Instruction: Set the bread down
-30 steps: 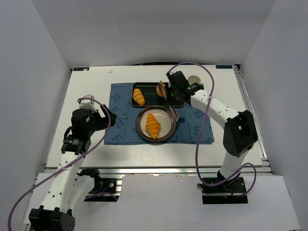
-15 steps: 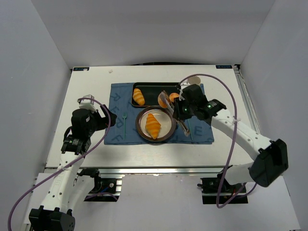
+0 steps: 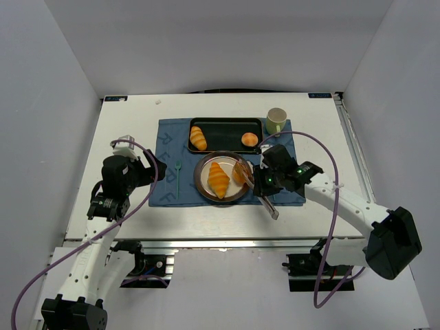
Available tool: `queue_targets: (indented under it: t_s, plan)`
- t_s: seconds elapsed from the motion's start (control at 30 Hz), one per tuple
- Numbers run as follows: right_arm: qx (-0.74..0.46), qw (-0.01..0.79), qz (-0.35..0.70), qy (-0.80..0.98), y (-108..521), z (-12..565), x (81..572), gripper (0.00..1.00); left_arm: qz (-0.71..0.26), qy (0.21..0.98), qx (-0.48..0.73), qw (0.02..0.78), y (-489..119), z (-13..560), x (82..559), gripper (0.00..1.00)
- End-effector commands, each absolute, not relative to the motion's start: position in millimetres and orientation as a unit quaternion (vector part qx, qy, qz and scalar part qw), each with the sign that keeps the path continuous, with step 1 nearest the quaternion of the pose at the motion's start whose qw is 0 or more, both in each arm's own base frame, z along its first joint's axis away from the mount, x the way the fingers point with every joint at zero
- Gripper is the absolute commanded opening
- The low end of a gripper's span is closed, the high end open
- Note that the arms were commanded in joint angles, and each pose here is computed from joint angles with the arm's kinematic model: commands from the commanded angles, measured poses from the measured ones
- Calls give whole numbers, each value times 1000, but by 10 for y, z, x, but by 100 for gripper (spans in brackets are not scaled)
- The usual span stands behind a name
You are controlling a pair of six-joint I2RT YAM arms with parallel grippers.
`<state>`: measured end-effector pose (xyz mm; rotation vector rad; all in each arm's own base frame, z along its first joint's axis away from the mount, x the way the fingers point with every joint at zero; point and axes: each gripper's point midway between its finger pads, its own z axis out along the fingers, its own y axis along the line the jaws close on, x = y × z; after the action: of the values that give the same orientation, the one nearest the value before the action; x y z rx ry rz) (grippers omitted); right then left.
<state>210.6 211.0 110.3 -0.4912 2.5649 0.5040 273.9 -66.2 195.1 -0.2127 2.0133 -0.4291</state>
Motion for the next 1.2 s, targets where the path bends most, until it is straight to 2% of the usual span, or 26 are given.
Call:
queue_targets:
  t_s: [0.0, 0.4, 0.97, 1.17]
  plan:
    - [-178, 264, 206, 925, 2234, 1219, 2183, 34, -181, 829, -88, 522, -665, 2005, 2742, 98]
    - [-178, 269, 211, 923, 2273, 1272, 2205, 47, -181, 829, -87, 522, -670, 2011, 2745, 98]
    - [-160, 333, 237, 899, 2312, 1896, 2303, 49, -182, 829, -87, 522, -672, 2005, 2743, 98]
    - [-116, 371, 188, 902, 2090, 1992, 2438, 51, -183, 828, -85, 523, -675, 2016, 2741, 98]
